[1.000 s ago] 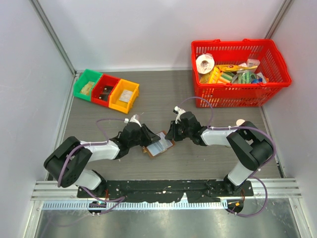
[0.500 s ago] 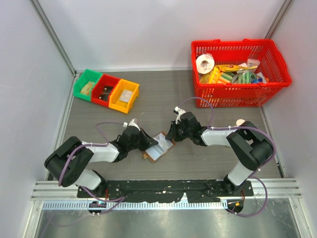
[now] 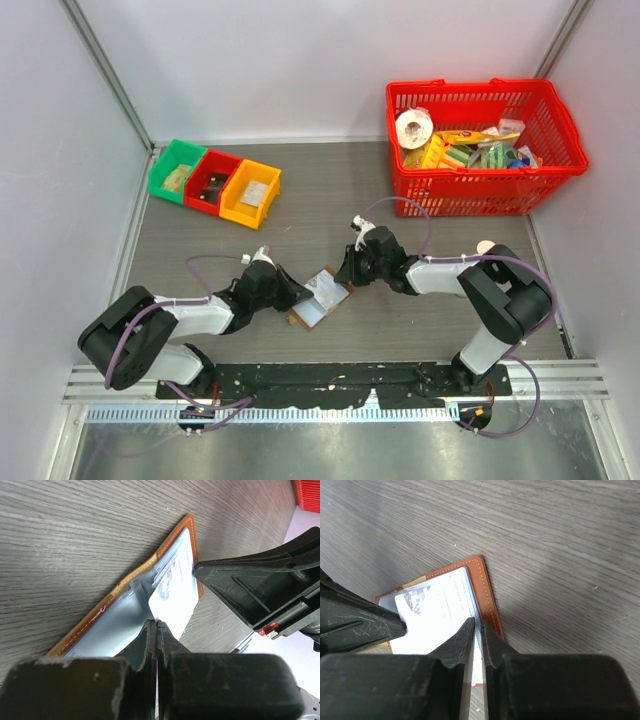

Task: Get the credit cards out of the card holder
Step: Remove the credit card from the card holder.

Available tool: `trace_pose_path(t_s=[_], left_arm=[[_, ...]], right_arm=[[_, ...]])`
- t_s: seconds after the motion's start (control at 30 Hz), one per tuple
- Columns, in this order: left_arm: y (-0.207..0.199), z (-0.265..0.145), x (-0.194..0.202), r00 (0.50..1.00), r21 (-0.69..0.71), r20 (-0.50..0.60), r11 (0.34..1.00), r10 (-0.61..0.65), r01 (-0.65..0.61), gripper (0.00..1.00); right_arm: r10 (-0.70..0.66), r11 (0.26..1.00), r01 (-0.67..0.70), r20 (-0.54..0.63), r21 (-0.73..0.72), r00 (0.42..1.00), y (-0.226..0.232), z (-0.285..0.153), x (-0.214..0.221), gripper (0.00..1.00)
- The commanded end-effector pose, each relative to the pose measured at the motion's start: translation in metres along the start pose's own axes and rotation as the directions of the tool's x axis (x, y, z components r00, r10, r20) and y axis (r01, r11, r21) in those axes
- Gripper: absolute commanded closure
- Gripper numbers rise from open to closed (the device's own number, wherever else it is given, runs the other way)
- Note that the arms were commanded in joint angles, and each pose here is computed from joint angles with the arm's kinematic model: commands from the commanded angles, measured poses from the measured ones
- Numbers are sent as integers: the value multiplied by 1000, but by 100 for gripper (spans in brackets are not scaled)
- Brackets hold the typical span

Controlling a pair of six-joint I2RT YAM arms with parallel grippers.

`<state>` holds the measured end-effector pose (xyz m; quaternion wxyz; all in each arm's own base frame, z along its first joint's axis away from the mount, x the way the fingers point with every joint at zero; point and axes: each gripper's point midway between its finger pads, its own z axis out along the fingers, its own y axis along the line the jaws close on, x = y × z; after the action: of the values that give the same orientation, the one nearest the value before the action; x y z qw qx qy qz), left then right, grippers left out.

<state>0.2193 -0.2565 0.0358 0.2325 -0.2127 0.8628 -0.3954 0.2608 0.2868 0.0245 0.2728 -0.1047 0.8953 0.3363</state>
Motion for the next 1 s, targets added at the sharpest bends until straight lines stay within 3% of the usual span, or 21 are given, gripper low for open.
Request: trace_pose_path(t_s=[0.0,0.27,0.5,0.97], left_arm=[[-3,2,-2,1000,1,6,1000,7,-7,100],[-3,2,-2,1000,1,6,1000,10,-10,100],[-4,2,-2,1000,1,5,1000,13,-13,100],[-1,-3,-4,1000,-4,23,1000,12,-12,100]], right_arm=[[-11,1000,11,-19,-16,1000,8,-13,2,84],[-42,982,51,54,-180,998,52,-27,-28,78],[0,972,-1,-1,-235,1000,52,-10,-13,78],[58,992,-67,-80,-112,995,11,0,26,79]])
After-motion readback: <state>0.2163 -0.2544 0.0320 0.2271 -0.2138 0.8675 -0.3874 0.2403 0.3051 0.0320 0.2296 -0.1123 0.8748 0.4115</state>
